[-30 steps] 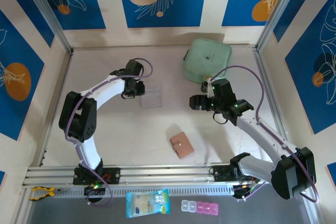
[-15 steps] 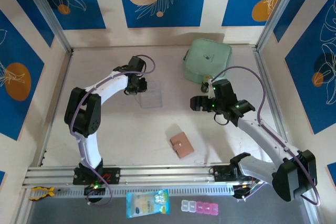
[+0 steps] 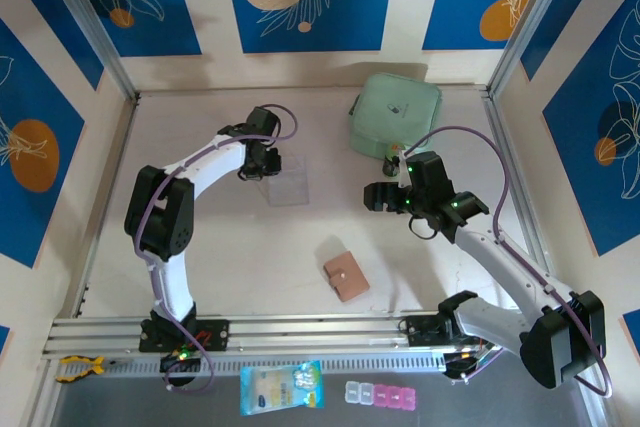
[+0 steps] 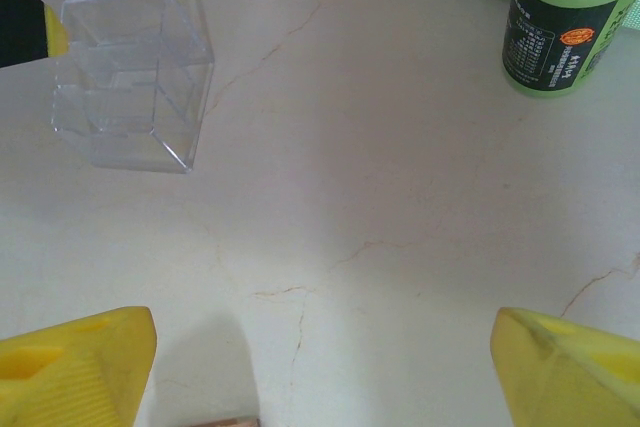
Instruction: Take the credit cards out of the card holder
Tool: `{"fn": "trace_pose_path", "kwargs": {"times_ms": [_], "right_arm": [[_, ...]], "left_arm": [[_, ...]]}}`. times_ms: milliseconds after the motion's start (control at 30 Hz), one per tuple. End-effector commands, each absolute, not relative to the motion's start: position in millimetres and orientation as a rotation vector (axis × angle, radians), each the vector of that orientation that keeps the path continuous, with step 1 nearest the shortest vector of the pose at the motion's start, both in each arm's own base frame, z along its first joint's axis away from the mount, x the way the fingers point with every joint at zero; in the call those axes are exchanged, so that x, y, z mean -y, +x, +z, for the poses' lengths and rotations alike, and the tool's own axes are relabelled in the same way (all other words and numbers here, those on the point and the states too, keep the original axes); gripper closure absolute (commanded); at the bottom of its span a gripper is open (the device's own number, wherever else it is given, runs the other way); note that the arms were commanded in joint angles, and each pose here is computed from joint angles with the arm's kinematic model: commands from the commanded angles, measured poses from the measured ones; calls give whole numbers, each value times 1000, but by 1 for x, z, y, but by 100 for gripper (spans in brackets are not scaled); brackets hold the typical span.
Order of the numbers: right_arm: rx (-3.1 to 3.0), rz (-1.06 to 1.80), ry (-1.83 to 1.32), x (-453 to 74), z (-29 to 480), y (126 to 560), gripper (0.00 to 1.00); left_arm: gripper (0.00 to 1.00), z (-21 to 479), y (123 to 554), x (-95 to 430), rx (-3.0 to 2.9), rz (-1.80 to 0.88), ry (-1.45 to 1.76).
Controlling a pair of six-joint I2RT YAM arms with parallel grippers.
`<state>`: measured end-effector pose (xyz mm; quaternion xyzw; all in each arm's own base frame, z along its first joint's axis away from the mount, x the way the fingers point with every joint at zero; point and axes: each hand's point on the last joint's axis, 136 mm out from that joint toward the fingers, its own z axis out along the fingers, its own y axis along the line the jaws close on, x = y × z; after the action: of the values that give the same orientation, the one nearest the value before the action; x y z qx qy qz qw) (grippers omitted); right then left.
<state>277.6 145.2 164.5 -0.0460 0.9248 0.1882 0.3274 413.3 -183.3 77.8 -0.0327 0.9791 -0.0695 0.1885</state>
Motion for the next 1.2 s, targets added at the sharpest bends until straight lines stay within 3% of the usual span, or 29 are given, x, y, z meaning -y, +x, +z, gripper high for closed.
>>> {"fn": "trace_pose_path", "kwargs": {"times_ms": [0, 800, 1167], "right_arm": [[-2403, 497, -121, -146, 174, 276, 13], [-2402, 513, -118, -148, 177, 275, 13], [-2410, 499, -117, -145, 176, 273, 13]], "left_arm": [[78, 69, 398, 183, -2811, -149, -73], [77, 67, 388, 183, -2810, -125, -61], [83, 56, 392, 185, -2816, -119, -53]]}}
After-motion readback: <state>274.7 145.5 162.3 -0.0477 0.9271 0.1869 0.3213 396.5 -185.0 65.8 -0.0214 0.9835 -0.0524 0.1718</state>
